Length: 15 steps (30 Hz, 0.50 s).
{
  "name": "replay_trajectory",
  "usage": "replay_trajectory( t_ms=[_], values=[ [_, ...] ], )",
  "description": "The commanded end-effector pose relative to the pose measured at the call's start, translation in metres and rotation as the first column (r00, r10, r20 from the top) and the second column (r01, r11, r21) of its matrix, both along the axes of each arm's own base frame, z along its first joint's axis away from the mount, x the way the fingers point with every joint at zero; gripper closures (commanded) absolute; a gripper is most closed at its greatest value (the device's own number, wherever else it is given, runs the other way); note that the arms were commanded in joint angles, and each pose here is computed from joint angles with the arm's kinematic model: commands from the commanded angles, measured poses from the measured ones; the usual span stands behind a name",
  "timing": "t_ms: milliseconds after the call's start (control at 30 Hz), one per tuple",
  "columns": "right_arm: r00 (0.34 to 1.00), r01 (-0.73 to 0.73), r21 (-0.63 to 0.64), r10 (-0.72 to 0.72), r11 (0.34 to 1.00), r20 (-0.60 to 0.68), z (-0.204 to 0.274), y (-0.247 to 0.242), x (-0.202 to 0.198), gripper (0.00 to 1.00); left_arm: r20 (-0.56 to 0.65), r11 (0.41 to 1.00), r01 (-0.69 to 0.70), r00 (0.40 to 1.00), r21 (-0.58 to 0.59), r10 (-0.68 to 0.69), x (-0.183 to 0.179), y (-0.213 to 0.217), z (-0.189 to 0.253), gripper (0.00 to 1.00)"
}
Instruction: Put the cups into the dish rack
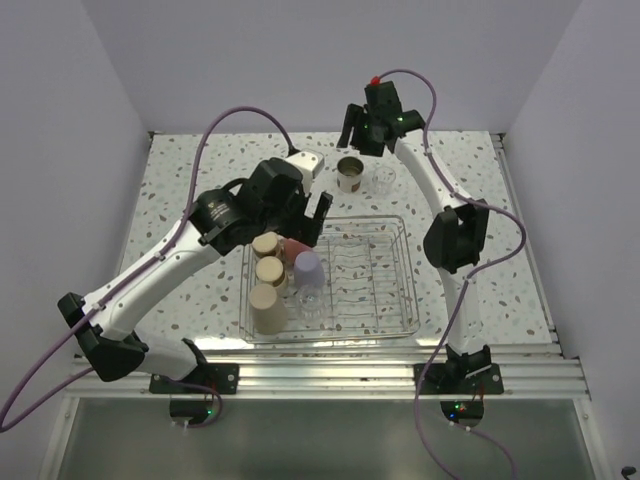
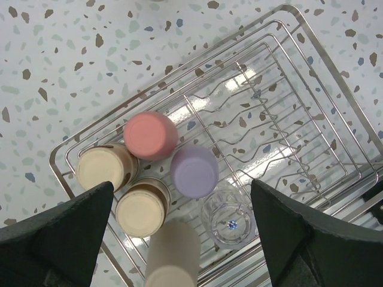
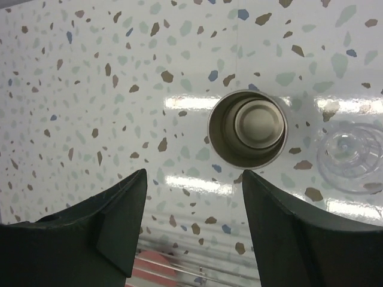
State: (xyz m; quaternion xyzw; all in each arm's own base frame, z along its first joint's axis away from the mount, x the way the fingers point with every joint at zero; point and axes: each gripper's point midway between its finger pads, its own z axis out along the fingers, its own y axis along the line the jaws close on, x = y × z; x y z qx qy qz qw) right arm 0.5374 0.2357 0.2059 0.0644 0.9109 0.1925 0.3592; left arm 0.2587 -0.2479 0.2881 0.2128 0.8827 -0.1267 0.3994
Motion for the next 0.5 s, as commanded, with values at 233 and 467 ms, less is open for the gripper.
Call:
replay_trajectory(
  t_ms=[233, 467],
  values=[
    [0.997, 0.078, -0.119, -0.08, 0.99, -0.015, -0.038, -0.025, 0.025, 0.32, 0.029, 0.997, -0.058, 0.998, -0.048, 0.059, 0.008, 0.026, 0.016, 0.0],
    [0.995, 0.073, -0.156, -0.084, 0.985, -0.059, -0.068, -0.026, 0.025, 0.32, 0.019, 0.996, -0.077, 0.997, -0.048, 0.078, 0.017, 0.036, 0.012, 0.0]
  ],
)
